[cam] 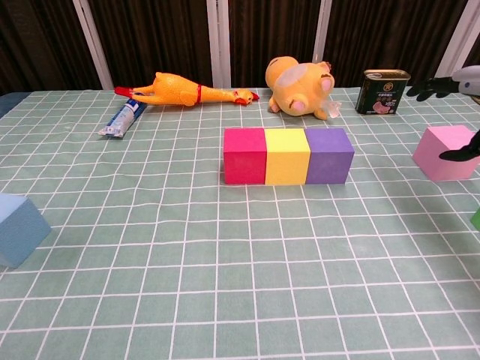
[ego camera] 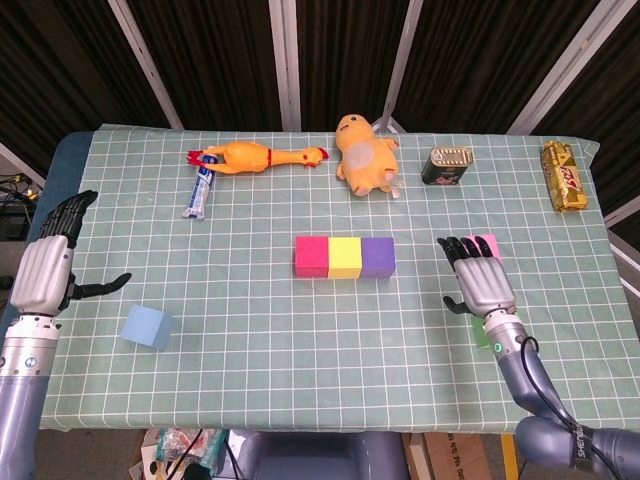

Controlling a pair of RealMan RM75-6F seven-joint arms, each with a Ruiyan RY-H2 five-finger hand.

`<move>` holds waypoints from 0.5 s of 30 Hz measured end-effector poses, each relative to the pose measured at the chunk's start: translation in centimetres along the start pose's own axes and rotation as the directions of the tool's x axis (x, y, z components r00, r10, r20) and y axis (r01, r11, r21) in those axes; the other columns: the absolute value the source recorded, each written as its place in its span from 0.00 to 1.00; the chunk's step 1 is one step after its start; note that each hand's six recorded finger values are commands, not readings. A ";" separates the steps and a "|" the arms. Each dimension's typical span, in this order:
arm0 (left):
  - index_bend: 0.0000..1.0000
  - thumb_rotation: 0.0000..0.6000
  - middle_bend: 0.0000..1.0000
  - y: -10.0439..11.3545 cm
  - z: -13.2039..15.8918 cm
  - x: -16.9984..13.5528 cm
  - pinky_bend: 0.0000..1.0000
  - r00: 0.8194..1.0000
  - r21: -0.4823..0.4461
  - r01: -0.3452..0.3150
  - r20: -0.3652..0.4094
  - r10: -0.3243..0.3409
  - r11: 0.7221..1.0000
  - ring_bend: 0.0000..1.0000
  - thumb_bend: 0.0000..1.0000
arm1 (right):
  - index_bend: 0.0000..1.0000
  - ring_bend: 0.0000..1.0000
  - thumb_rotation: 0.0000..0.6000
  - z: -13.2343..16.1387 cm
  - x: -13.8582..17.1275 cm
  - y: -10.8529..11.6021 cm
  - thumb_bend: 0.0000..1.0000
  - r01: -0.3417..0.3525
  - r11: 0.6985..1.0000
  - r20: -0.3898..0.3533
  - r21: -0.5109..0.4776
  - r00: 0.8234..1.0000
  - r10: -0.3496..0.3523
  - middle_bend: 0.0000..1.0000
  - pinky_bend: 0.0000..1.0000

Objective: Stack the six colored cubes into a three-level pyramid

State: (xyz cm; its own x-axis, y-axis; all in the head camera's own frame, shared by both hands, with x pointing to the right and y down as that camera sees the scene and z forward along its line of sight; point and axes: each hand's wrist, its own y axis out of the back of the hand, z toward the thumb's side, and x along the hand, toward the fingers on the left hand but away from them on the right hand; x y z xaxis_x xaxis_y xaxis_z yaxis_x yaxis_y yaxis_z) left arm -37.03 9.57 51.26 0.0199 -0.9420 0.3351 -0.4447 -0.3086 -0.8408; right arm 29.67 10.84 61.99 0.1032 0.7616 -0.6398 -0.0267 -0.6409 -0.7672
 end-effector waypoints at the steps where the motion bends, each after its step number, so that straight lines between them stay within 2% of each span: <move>1: 0.00 1.00 0.04 0.0 0.0 0.0 0.05 1.000 0.000 0.000 0.001 0.000 1.000 0.00 0.07 | 0.00 0.08 1.00 -0.3 0.3 0.1 0.31 -0.002 1.000 0.000 0.008 1.000 0.002 0.11 0.01; 9: 0.00 1.00 0.04 0.1 0.1 -0.1 0.05 1.000 -0.003 0.001 0.006 -0.001 1.000 0.00 0.07 | 0.00 0.08 1.00 -2.8 1.7 -0.3 0.31 -0.039 0.998 0.026 0.047 0.999 0.037 0.11 0.01; 15: 0.00 1.00 0.04 0.1 0.2 -0.1 0.05 1.000 -0.004 0.001 0.009 -0.001 1.000 0.00 0.07 | 0.00 0.08 1.00 -4.2 2.9 -1.4 0.31 -0.088 0.994 0.045 0.069 0.995 0.085 0.11 0.01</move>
State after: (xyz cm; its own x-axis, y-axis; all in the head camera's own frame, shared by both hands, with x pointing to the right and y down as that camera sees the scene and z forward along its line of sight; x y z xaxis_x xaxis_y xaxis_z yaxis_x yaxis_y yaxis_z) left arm -36.88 9.65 51.05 0.0281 -0.9428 0.3323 -0.4480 -0.3090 -0.8389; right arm 34.13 13.50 61.41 0.0561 0.7076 -0.7044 -0.1038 -0.6975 -0.7090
